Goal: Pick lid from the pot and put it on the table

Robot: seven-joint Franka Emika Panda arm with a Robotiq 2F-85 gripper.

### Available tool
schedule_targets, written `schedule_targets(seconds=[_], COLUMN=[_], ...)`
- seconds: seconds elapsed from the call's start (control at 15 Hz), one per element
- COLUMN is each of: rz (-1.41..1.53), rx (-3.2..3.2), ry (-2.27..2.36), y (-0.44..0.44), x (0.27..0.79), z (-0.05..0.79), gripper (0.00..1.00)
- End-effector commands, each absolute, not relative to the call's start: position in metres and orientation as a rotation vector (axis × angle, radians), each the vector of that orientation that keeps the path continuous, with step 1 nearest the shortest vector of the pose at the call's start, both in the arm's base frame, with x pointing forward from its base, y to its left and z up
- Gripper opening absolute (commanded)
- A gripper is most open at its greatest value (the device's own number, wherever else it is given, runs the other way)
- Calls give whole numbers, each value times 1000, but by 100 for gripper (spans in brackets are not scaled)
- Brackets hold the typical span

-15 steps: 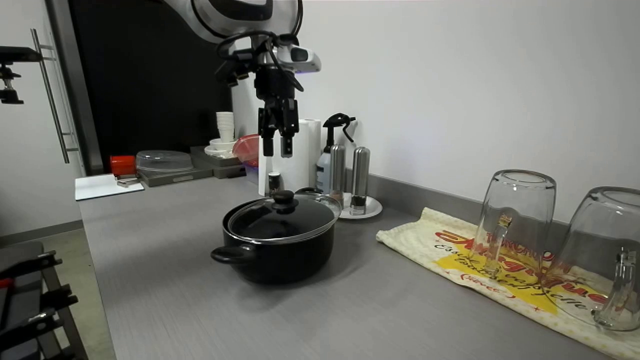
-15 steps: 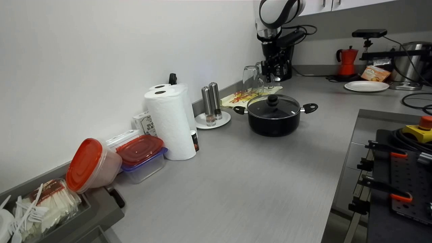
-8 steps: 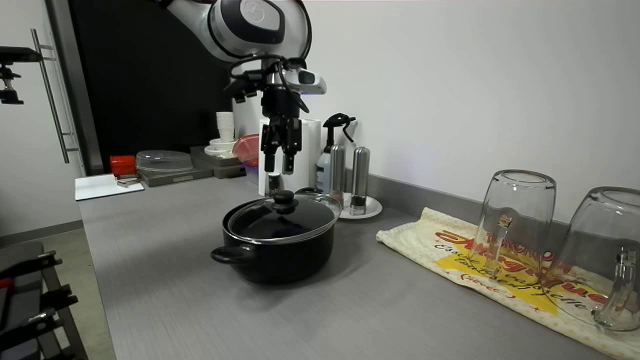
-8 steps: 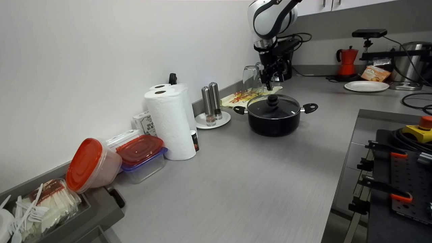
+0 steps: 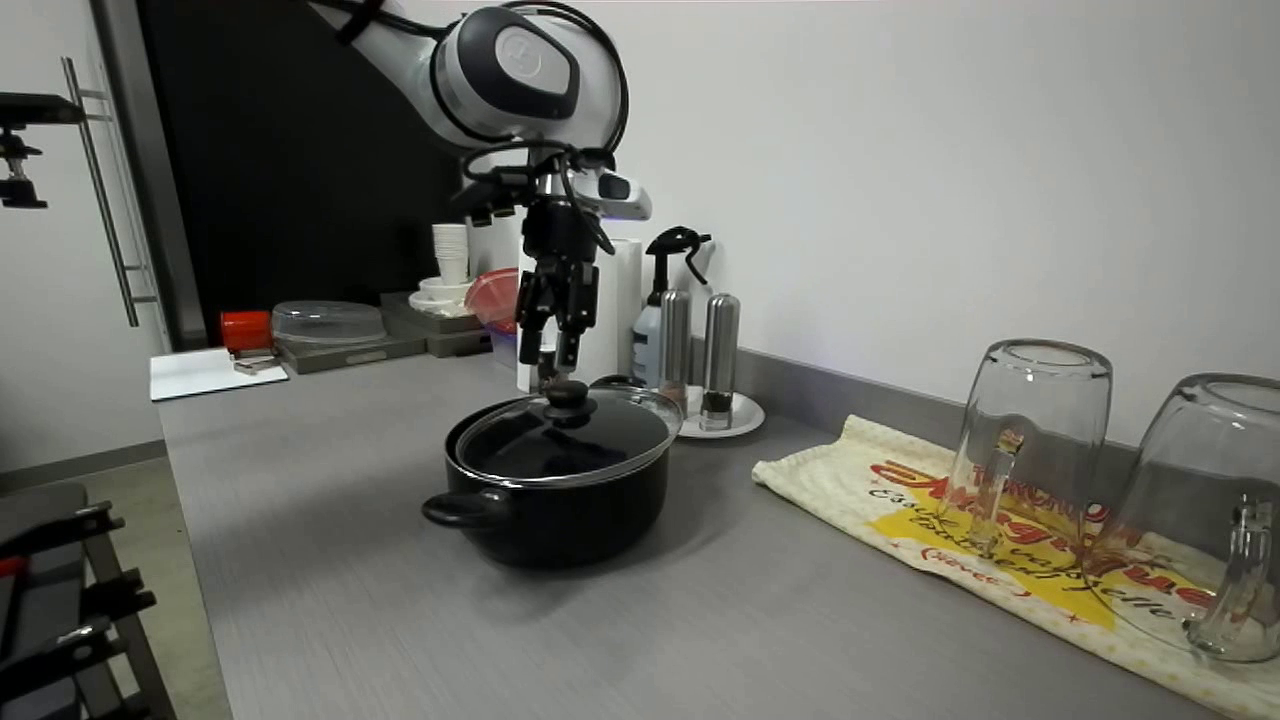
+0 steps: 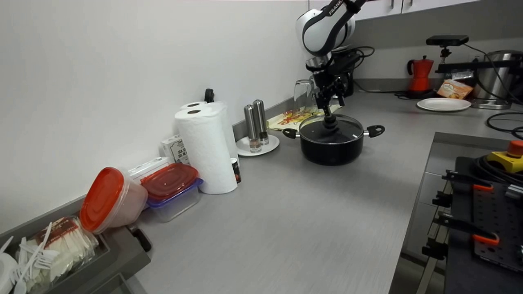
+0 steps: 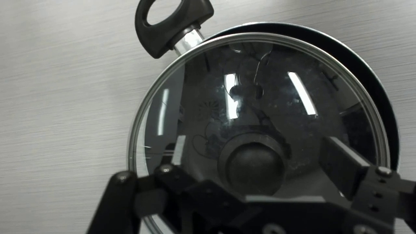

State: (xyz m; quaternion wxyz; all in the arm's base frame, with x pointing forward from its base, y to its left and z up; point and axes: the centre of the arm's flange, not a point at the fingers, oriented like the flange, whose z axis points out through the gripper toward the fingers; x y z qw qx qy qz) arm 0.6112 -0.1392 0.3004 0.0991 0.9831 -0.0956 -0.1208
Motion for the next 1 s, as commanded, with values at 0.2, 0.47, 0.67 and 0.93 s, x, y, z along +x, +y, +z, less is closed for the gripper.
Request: schedule_targets(seconds=[0.2,0.47,0.67,0.93], rz=[-331,-331,-362,-403], rx=[2918,2923,2928,2925], ry=[-299,-308,-320,-319], y=[-132,-137,-140,-141], x=[632,635,633,631], z=[313,308,295,279], gripper=[100,100,100,100])
